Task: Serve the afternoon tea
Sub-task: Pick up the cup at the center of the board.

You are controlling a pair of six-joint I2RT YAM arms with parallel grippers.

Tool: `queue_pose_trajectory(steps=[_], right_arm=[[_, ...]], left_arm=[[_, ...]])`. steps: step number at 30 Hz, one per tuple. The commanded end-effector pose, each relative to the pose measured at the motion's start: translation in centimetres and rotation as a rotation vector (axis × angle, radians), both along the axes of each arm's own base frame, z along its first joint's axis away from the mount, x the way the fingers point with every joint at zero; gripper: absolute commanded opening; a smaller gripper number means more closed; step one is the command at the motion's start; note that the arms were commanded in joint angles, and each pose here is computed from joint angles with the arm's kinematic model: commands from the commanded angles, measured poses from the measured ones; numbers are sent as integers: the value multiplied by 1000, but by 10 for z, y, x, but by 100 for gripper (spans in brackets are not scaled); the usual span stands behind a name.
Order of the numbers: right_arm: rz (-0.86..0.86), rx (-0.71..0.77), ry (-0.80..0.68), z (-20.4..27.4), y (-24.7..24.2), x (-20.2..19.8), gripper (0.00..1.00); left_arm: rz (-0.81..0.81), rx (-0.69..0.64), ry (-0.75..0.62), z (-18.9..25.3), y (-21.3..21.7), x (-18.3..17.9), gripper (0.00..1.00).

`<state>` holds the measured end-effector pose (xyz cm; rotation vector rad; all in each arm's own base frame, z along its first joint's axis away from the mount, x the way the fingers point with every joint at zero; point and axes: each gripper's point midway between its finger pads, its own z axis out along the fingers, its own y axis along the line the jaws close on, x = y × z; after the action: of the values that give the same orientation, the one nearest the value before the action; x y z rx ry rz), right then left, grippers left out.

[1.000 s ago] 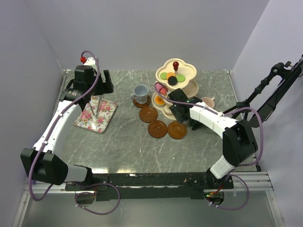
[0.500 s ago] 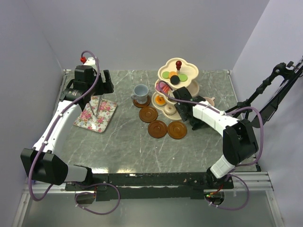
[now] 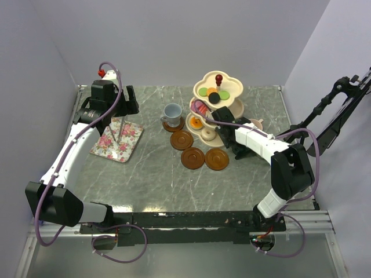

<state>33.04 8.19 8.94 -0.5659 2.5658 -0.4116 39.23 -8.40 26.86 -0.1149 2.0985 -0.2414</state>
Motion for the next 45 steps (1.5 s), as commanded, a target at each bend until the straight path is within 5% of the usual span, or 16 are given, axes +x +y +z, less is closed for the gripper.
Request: queue_pose_trajectory(steps=[1,13,19,45], right_arm=[[-50,16,36,-13,-5,-7,37],[-94,15,43,-6,-9,-16,18],[-132,55,19,15,-5,-16,0],[-1,237,-61,67,48,-59,0]], left_arm=[[12,2,-62,16,4,5,92],[14,0,-65,16,4,5,92],[16,0,-66,15,5,5,92],[-3,-27,-76,15,0,3,92]])
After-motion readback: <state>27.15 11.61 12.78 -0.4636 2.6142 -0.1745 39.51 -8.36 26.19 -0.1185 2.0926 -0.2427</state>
